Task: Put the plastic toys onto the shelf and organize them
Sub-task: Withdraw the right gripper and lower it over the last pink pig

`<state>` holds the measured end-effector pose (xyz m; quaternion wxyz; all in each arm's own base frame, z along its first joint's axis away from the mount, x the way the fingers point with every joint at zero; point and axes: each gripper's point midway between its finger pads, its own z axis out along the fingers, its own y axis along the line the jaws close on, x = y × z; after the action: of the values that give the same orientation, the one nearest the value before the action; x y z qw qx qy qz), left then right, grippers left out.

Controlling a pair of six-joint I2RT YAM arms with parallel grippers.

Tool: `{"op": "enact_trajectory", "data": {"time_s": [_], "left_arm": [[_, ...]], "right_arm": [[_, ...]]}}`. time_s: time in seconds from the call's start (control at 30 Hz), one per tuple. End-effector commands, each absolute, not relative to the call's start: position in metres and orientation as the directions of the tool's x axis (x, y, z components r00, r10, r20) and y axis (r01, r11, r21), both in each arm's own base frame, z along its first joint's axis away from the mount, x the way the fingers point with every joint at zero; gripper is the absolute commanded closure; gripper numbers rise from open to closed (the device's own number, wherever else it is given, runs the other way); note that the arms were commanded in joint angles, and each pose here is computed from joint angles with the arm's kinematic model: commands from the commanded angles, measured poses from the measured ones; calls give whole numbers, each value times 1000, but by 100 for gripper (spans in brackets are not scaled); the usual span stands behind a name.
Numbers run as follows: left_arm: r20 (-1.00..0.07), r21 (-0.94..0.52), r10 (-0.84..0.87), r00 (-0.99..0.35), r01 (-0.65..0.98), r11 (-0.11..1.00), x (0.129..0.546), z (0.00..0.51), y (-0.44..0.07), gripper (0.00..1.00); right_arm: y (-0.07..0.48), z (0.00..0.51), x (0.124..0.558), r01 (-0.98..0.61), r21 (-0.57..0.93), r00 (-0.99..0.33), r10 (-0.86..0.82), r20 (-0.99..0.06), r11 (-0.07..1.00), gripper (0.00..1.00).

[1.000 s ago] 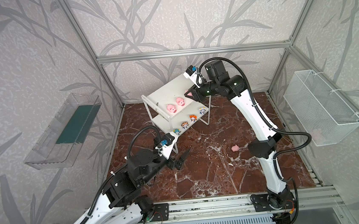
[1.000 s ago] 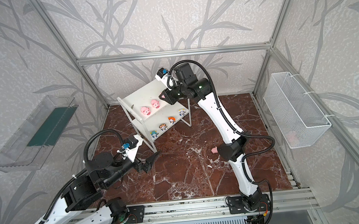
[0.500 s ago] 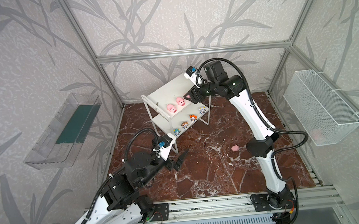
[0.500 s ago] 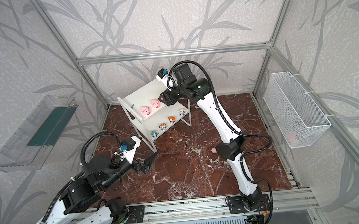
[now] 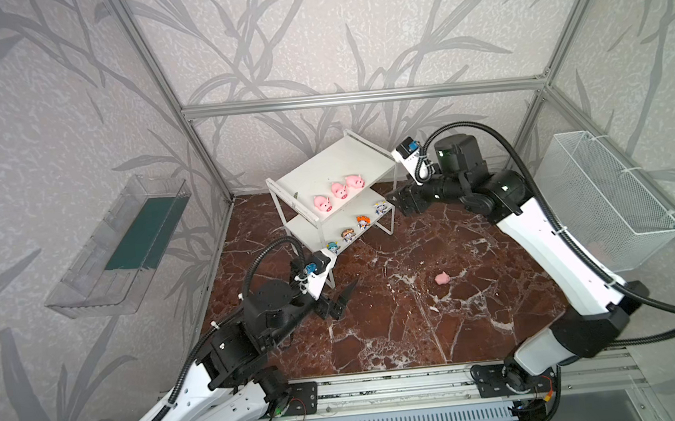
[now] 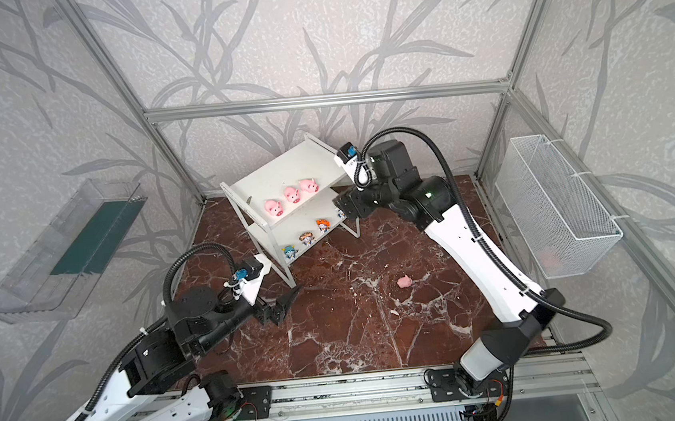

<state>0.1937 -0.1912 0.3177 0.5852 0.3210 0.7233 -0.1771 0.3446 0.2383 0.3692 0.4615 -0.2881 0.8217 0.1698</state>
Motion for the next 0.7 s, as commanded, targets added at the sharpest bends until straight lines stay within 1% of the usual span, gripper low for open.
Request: {"op": "enact_trajectory", "data": {"time_s": [0.0, 0.13, 0.23, 0.3, 0.37, 0.43, 0.5, 0.53, 0.6, 0.67], "left_arm": [[-958, 138, 273, -92, 686, 714, 194, 315, -196, 1], [-955, 134, 279, -98, 696, 705, 196, 312, -202, 1], [-953, 129, 283, -106, 702, 700, 197, 309, -205, 1], [-953, 124, 283, -112, 705, 698, 198, 308, -207, 1], [-953, 121, 281, -115, 707, 697, 199, 308, -208, 1], [-953, 120, 281, -114, 708, 696, 198, 308, -208, 1], [-954, 118, 276, -114, 704, 700, 198, 309, -206, 1], [-955, 120, 275, -113, 700, 704, 198, 310, -205, 1], [-956, 120, 271, -110, 697, 707, 197, 309, -203, 1], [-958, 120, 268, -107, 697, 708, 197, 310, -203, 1]], "right_arm": [[202, 333, 351, -488, 45, -455, -210, -865, 872, 14], [164, 247, 329, -361, 6, -602, -228, -766, 932, 14], [148, 196, 318, -296, 18, -689, -201, -696, 955, 14], [138, 162, 317, -246, 88, -758, -135, -638, 965, 14], [120, 131, 323, -152, 149, -811, -37, -584, 977, 15], [98, 106, 329, -46, 143, -843, 38, -537, 989, 17], [77, 85, 336, 33, 64, -871, 60, -488, 997, 21], [72, 77, 338, 48, 37, -884, 60, -463, 998, 25], [71, 59, 343, 48, 24, -924, 54, -378, 999, 42], [73, 43, 349, 33, 11, -944, 34, -329, 999, 54]]}}
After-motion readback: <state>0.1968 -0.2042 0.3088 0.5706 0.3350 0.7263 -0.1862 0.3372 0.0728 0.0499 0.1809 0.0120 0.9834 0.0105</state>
